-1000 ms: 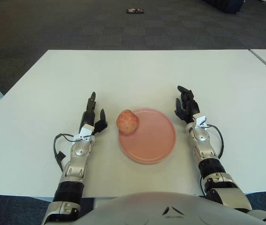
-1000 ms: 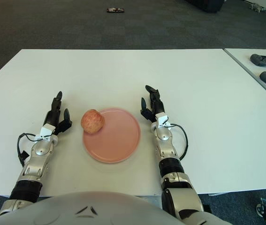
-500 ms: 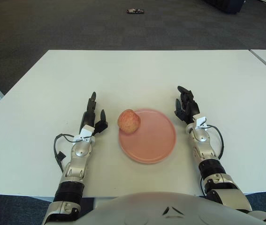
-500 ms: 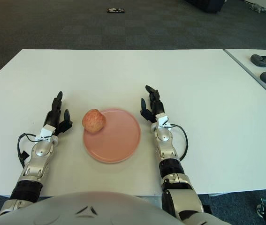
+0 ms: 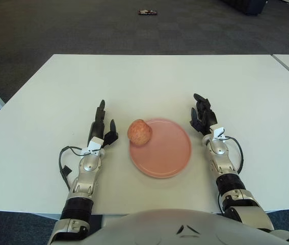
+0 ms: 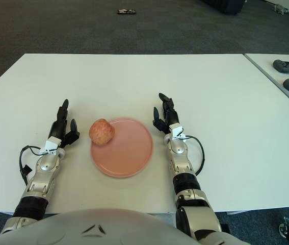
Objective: Put the apple into the plate.
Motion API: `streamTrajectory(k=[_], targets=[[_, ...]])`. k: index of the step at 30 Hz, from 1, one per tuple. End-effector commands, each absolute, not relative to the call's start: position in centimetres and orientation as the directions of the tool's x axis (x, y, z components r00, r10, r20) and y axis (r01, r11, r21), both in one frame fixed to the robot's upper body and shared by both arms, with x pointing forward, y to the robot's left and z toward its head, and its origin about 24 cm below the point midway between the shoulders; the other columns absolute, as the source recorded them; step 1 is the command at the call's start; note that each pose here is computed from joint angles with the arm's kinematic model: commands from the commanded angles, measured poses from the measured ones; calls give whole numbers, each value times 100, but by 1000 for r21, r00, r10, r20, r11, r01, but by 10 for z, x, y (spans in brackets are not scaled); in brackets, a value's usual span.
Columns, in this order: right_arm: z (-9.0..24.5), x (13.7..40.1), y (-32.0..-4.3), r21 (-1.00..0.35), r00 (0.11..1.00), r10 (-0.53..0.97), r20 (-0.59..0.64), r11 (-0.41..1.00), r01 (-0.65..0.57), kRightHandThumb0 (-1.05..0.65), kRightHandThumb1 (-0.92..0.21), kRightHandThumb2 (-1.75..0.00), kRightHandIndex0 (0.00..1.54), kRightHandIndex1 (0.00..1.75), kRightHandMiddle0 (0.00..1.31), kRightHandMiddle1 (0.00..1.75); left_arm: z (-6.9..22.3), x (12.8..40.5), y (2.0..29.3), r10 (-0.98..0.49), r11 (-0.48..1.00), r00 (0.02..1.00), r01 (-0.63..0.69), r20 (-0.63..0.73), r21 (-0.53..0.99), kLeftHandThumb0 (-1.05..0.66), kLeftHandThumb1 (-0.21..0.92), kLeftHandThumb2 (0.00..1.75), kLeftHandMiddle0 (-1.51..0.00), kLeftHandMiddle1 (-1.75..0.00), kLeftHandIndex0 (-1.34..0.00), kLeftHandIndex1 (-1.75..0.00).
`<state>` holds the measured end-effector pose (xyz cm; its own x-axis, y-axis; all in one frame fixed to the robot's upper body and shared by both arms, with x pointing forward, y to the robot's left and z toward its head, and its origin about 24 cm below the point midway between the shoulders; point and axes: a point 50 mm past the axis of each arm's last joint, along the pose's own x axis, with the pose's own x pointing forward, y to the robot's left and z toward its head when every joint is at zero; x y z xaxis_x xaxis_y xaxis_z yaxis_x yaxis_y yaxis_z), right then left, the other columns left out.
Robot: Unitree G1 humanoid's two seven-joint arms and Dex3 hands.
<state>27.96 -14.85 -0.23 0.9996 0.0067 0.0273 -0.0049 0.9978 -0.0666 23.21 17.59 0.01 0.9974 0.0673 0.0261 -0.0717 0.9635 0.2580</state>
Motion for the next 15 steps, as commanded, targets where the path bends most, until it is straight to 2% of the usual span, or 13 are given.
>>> streamTrajectory(k=[1,15], targets=[[-16,271,-149,-61,999,-14,-48,998,11,-69,-92,-72,23,0,0,41,-8,228,174,69,962,998,-63,-13,265,-95,92,100,0,0,0,0],[-17,272,-152,-62,997,-35,-66,998,31,-72,-92,-78,14,0,0,23,-6,231,172,86,962,996,-89,25,257,-98,92,99,0,0,0,0]])
